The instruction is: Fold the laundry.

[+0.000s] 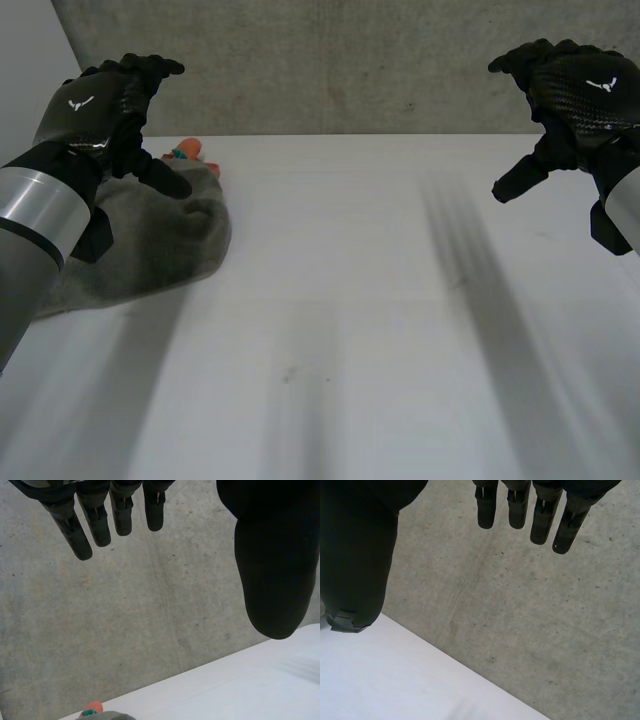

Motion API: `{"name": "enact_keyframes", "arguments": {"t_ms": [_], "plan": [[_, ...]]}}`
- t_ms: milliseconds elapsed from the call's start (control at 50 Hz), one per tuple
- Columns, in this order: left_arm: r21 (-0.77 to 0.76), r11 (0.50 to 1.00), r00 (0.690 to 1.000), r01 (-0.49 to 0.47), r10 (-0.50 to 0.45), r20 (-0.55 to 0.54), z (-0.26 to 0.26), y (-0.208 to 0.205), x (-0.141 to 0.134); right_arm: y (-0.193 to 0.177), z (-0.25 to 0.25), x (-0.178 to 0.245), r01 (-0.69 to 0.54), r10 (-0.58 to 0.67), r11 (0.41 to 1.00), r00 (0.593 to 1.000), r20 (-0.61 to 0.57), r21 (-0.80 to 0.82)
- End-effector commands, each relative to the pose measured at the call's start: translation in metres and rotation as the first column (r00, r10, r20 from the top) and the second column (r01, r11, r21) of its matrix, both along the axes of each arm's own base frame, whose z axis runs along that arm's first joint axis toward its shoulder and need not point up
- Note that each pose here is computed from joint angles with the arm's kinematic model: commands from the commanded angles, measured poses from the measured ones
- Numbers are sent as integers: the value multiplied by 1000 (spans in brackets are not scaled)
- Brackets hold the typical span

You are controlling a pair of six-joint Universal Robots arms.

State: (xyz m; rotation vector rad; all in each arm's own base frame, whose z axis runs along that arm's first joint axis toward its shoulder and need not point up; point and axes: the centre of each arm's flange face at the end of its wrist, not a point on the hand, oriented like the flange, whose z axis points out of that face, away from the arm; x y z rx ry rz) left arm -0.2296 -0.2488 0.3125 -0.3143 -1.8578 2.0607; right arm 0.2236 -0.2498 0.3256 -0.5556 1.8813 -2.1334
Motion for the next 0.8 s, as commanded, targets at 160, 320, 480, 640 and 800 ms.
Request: {"name": "enact_keyframes", "arguments": {"t_ms": [160, 320, 480, 640, 800], "plan": [[0, 1000, 1000, -3, 3, 11, -1, -4, -1, -2, -1, 0, 8, -8, 1000, 1000, -30, -12], [-39, 999, 957, -32, 42, 288, -29, -29, -5, -4, -3, 0, 9, -10, 1000, 999, -49, -15], [-94, 992, 787, -83, 123, 605, -91, -85, 9, -15, -25, 4, 8, -5, 999, 995, -100, 39], [-100, 989, 681, -113, 150, 716, -166, -140, 20, -23, -48, 7, 9, 4, 995, 991, -136, 100], [-100, 987, 639, -126, 158, 753, -191, -157, 27, -22, -53, 10, 2, 14, 994, 990, -142, 114]]}}
